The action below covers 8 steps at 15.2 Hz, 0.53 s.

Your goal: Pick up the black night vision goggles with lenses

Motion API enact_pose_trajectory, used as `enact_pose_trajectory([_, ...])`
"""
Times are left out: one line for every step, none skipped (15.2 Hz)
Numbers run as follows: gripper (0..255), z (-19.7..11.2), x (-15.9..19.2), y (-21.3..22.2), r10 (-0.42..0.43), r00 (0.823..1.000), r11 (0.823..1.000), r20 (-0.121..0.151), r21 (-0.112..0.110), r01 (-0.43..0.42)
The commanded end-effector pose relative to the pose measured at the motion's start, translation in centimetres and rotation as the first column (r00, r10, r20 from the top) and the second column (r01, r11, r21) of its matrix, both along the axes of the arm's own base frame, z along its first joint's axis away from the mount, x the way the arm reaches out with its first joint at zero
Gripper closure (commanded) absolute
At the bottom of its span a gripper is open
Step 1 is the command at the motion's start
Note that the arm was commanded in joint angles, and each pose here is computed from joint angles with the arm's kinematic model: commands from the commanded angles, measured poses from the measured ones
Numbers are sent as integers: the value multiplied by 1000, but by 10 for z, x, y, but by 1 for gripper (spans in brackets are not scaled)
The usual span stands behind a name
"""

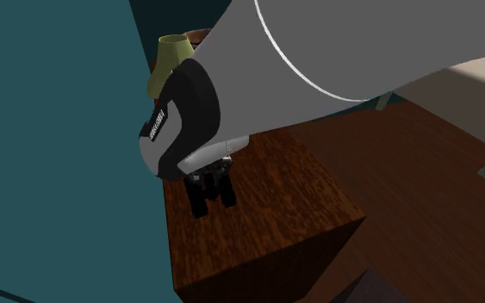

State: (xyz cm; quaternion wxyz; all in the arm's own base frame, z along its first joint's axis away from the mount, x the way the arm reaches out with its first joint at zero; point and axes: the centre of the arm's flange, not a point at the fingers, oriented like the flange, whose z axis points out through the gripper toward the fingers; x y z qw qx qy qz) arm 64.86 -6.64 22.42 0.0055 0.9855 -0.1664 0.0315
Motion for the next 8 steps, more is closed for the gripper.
enact_pose_trajectory([255,11,-1,0,0,1000,1000,1,0,0])
enact_pose_trajectory([255,16,-1,0,0,1000,1000,1,0,0])
enact_pose_trajectory([255,21,-1,0,0,1000,1000,1,0,0])
enact_pose_trajectory([255,26,-1,0,0,1000,1000,1,0,0])
enact_pose_trajectory([255,32,-1,0,0,1000,1000,1,0,0])
enact_pose_trajectory([255,37,-1,0,0,1000,1000,1,0,0])
enact_pose_trajectory([255,38,-1,0,0,1000,1000,1,0,0])
enact_pose_trajectory([255,38,-1,0,0,1000,1000,1,0,0])
